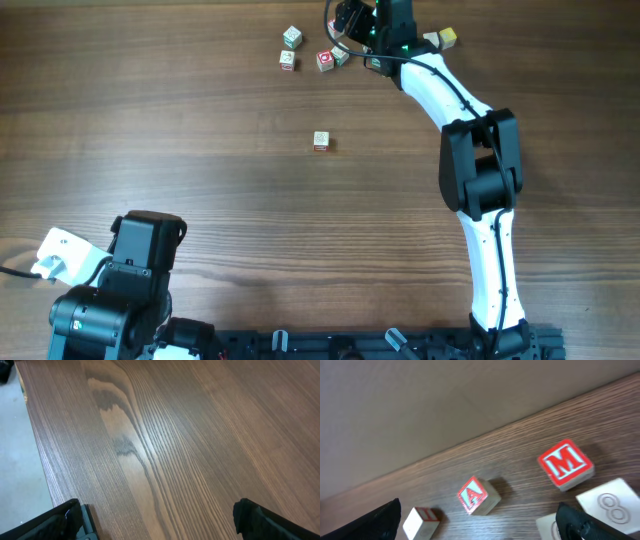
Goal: Form a horizontal line
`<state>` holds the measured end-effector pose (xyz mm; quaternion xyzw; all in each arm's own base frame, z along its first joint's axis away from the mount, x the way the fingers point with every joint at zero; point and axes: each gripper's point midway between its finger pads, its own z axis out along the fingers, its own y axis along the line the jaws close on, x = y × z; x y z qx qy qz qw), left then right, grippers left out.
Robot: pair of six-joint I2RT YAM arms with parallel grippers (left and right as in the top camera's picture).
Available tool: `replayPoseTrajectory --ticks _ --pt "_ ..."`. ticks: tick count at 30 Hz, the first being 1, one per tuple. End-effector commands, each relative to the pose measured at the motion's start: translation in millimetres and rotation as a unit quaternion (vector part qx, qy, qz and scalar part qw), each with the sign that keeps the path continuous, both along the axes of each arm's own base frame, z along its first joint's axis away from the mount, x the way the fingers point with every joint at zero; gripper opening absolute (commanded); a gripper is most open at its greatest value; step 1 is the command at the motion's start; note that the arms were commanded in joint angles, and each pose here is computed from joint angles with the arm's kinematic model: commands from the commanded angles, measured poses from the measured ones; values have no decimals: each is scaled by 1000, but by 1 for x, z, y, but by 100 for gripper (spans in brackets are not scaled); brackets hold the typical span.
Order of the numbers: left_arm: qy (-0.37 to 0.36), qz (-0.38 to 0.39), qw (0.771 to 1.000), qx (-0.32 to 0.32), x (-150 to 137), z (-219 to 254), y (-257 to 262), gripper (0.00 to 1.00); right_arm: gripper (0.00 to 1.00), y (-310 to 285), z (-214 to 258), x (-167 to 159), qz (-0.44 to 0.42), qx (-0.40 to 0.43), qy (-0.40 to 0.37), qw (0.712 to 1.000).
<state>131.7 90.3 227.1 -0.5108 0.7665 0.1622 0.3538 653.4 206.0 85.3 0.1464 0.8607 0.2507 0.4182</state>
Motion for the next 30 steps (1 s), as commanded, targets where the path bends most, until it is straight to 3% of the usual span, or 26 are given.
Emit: replayPoseTrajectory --ticks 1,16,30 --pt "-7 12 1000 -1 -1 0 2 100 99 -8 -14 5 -26 10 12 1000" --pt "-7 12 1000 -1 -1 0 2 100 99 -9 -62 0 -33 10 53 998" --pt "-7 12 1000 -1 -1 0 2 100 96 -18 -75 -8 -36 -12 81 996"
